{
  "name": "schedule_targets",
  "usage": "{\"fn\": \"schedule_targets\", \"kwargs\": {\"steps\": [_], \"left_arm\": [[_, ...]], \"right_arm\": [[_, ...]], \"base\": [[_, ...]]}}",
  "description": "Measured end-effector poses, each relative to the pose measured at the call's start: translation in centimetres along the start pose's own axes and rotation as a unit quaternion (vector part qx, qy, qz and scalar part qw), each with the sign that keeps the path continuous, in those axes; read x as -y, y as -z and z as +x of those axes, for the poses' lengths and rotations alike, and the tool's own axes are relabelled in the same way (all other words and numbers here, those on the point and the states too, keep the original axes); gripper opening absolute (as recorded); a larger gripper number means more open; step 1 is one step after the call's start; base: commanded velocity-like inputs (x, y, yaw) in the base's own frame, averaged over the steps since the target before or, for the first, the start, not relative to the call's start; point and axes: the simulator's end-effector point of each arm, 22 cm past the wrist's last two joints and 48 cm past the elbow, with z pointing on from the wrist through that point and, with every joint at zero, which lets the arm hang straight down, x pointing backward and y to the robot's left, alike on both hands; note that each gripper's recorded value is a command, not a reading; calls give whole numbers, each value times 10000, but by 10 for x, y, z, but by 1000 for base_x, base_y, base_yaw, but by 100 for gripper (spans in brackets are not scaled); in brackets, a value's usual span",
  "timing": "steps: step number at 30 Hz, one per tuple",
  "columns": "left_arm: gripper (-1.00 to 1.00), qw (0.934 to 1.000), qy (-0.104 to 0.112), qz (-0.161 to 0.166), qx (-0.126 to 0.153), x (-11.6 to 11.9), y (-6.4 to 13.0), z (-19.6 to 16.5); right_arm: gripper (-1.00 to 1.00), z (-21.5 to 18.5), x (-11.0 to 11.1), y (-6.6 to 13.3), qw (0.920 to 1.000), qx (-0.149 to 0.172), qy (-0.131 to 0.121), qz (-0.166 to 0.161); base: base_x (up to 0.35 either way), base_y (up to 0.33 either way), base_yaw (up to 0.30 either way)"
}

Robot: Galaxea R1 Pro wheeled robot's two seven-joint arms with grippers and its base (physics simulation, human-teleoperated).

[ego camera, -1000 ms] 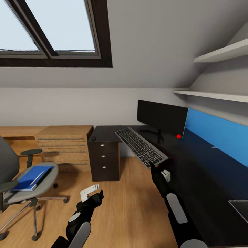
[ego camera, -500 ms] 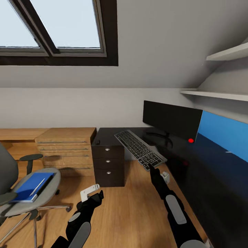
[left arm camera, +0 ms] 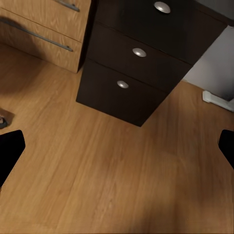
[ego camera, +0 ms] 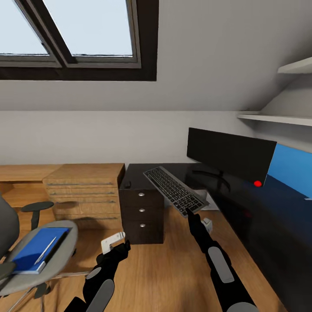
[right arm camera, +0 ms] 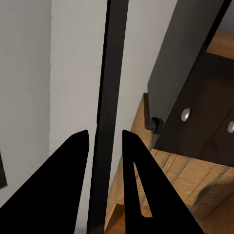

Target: In the bedroom, organize the workspace by keeping the computer under the desk, ensuring the monitor is on the desk, placing the keyboard on the desk next to the monitor, placing the mouse on the desk next to the keyboard, moving the folder from the swivel chair onto the desk next to the mouse, stacking the notebook on top of the folder with the pen on top of the notebook, and positioning the swivel chair next to the desk.

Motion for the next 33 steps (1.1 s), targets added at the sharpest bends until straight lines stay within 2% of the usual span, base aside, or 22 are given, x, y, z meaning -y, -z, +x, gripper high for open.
{"fn": "schedule_targets", "kwargs": {"steps": [15, 23, 24, 26, 27, 28, 33], "left_arm": [[100, 10000, -2, 0, -2, 0, 0, 0], [100, 10000, -9, 8, -5, 1, 0, 1], [100, 10000, -16, 24, -13, 2, 0, 1], [100, 10000, -20, 48, -12, 4, 1, 2], [100, 9999, -53, 106, -13, 9, 3, 3], [100, 9999, -67, 134, -9, 11, 4, 4], [100, 9999, -75, 153, -1, 13, 5, 4]], "right_arm": [[-100, 3, 2, 0, 10000, -3, -20, 35], [-100, 8, 7, 0, 9999, -43, -59, 80], [-100, 8, 12, 1, 9998, -30, -60, 160], [-100, 8, 27, 3, 9993, 39, -56, 355], [-100, 1, 43, 6, 9978, 284, -1, 595], [-100, -5, 47, 7, 9969, 451, 18, 650], [-100, -2, 53, 9, 9953, 610, 102, 748]], "base": [[304, 149, 0], [319, 33, 0], [326, 1, 0], [327, 1, 0], [327, 0, 0], [327, 0, 0], [327, 7, 0]]}}
